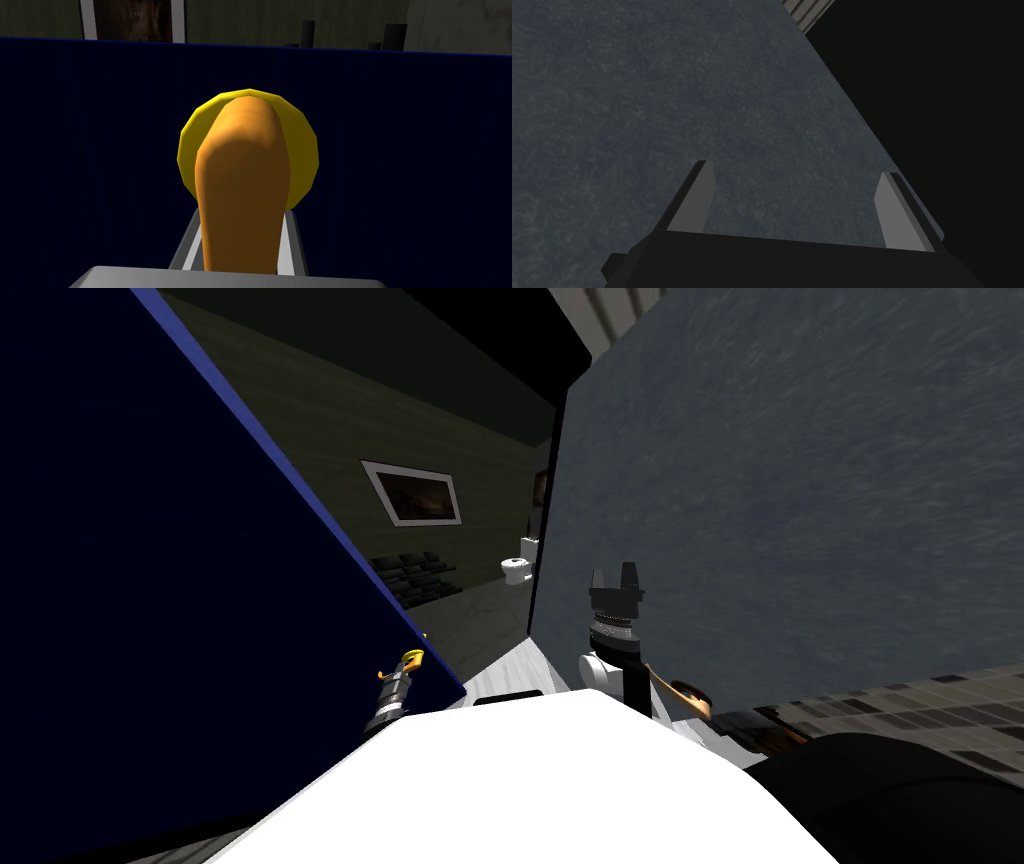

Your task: Pull the door open

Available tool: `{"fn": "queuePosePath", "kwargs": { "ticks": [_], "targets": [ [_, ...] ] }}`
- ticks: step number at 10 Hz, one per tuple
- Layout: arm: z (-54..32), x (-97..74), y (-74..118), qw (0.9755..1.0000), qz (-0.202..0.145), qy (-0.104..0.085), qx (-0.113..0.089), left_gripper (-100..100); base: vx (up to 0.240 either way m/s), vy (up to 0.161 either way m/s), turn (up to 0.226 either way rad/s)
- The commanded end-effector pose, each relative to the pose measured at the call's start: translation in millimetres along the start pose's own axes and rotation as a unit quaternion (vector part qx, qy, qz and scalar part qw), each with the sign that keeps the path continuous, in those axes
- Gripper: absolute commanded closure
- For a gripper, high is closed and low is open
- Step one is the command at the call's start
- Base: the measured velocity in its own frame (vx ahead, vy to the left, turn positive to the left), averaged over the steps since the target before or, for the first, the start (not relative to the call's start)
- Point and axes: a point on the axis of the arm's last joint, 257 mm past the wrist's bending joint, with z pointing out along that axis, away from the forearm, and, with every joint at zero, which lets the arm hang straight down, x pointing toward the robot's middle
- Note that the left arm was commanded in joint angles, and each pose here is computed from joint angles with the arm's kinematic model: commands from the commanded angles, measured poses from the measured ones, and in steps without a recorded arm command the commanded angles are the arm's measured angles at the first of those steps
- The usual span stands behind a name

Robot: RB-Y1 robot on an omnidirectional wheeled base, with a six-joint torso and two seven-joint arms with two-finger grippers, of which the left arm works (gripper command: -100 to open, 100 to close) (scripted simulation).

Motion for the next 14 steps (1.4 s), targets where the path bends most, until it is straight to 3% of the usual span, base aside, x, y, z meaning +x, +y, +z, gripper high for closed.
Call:
{"fn": "queuePosePath", "kwargs": {
  "ticks": [1, 5, 6, 7, 14],
  "targets": [
    [-3.1, 4.3, 1.0, 0.9999, -0.001, 0.011, -0.001, 100, -0.238, -0.015, -0.063],
    [-8.1, 17.2, 0.6, 0.9991, -0.003, 0.043, -0.002, 100, -0.233, 0.015, -0.09],
    [-6.8, 16.2, 1.8, 0.9992, -0.002, 0.039, -0.004, 100, -0.098, -0.007, -0.013],
    [-14.0, 16.9, 3.5, 0.9988, -0.002, 0.049, -0.005, 100, -0.158, 0.013, -0.115],
    [-42.8, 16.5, 0.5, 0.9953, -0.003, 0.097, -0.002, 100, -0.241, 0.026, -0.138]
  ]
}}
